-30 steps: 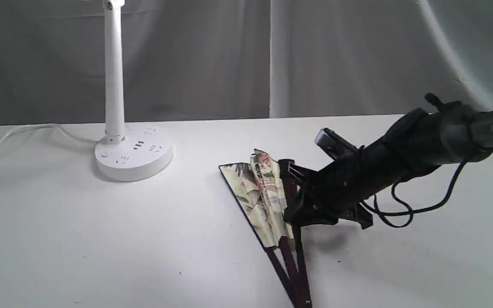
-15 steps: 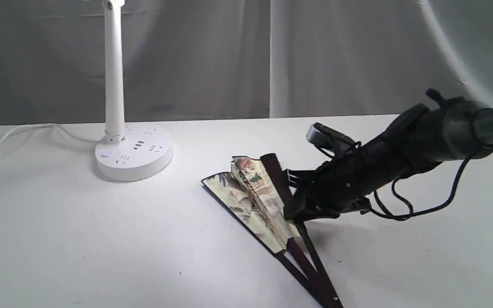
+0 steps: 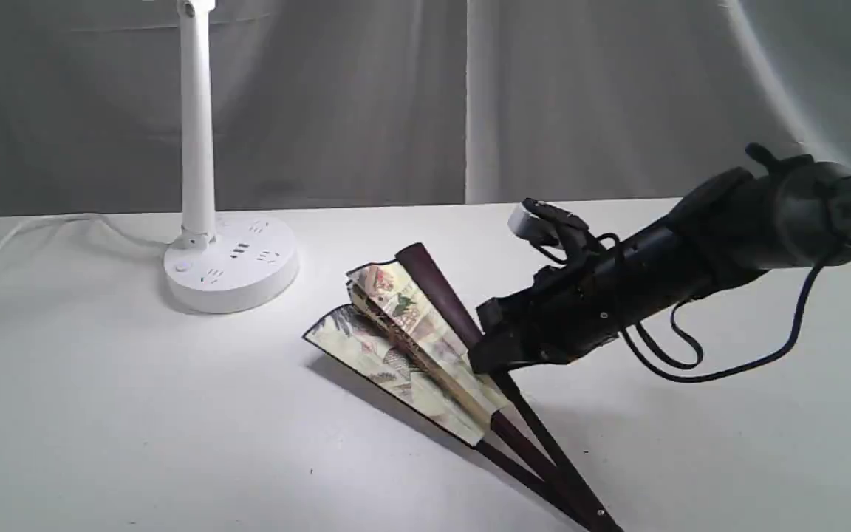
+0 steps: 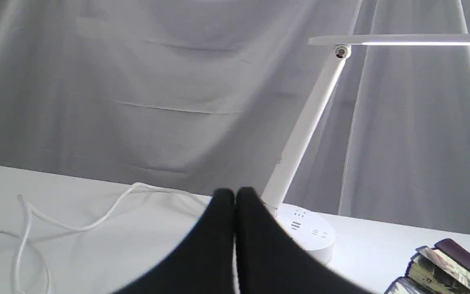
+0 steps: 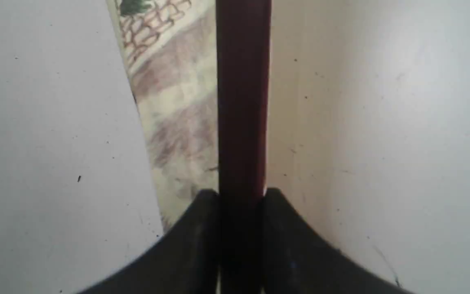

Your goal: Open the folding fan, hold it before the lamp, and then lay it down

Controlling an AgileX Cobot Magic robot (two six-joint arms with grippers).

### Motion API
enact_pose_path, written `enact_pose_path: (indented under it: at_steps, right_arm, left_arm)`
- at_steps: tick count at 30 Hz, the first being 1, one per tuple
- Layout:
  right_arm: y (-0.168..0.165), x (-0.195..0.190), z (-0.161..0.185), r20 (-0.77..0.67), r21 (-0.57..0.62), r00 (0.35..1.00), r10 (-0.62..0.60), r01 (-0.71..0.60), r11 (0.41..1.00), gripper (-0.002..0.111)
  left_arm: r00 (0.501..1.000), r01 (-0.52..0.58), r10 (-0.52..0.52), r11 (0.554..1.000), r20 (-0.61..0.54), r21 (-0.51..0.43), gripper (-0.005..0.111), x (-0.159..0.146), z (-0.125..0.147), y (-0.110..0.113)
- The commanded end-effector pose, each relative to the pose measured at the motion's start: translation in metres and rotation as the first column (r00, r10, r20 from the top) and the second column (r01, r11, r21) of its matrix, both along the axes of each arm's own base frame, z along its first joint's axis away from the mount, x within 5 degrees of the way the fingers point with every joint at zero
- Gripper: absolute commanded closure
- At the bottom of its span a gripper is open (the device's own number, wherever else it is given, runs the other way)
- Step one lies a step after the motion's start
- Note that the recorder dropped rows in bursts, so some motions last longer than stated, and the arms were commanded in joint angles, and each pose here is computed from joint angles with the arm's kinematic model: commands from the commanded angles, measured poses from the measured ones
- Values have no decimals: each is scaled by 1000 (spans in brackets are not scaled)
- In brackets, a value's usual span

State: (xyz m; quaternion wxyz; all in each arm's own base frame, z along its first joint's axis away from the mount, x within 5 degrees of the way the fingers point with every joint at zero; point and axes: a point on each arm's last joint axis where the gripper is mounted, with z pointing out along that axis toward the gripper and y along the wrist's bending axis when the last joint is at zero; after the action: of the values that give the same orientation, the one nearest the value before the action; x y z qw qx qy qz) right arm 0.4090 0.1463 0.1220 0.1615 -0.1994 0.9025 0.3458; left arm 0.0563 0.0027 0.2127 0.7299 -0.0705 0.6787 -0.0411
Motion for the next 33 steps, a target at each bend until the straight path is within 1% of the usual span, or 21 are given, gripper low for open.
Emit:
enact_pose_path:
  at_steps: [1, 3, 7, 10, 13, 17, 19, 21, 23, 25, 26, 27, 28, 30, 31, 33]
  right_arm:
    - [3, -3, 9, 26, 43, 998, 49, -50, 998, 108]
    - [3, -3, 10, 23, 57, 998, 55, -56, 997, 108]
    - [5, -2, 12, 41, 84, 998, 48, -51, 995, 108]
    - [7, -1, 21, 116, 111, 990, 76, -89, 990, 108]
    - [8, -1, 38, 176, 138, 982, 74, -99, 985, 108]
    - [7, -4, 64, 236, 146, 969, 73, -109, 983, 108]
    - [7, -6, 74, 255, 151, 964, 79, -121, 981, 108]
    - [8, -9, 83, 268, 160, 959, 91, -137, 977, 108]
    - [8, -11, 88, 270, 168, 958, 99, -148, 975, 108]
    - [8, -13, 89, 263, 177, 959, 106, -156, 972, 108]
    - [8, -13, 89, 263, 177, 959, 106, -156, 972, 108]
    - [8, -13, 89, 263, 177, 959, 106, -156, 972, 108]
    - [8, -13, 89, 263, 177, 959, 106, -156, 972, 108]
    - [8, -13, 89, 264, 173, 958, 109, -159, 972, 108]
    - [8, -13, 89, 263, 174, 959, 109, -158, 972, 108]
    - [8, -13, 88, 264, 167, 958, 114, -162, 972, 108]
  left_arm:
    - [1000, 3, -3, 998, -1, -61, 107, 0, -2, 0]
    - [1000, 5, -5, 996, 0, -93, 107, 0, -2, 0]
    - [1000, 5, -5, 995, 0, -96, 107, 0, -2, 0]
    - [1000, 8, -6, 995, 17, -95, 107, 0, 0, 0]
    - [998, 15, -9, 995, 55, -98, 107, -1, 3, 0]
    - [997, 31, -16, 979, 73, -200, 107, -1, 4, 0]
    - [999, 23, -14, 976, 42, -217, 107, -1, 4, 0]
    - [1000, 16, -11, 975, 24, -223, 107, -3, 13, 0]
    - [999, 32, -23, 967, 41, -253, 107, -4, 22, -1]
    - [999, 35, -32, 973, 20, -230, 107, -1, 25, -1]
    - [999, 37, -34, 981, 16, -190, 107, 3, 28, -1]
    - [999, 38, -37, 993, 14, -116, 107, 7, 30, -2]
    - [999, 38, -37, 996, 13, -79, 107, 11, 31, -2]
    - [999, 48, -48, 999, 24, 24, 107, 21, 35, -3]
    - [997, 60, -62, 997, 40, 58, 107, 27, 37, -5]
    - [995, 79, -82, 995, 51, 66, 107, 38, 41, -6]
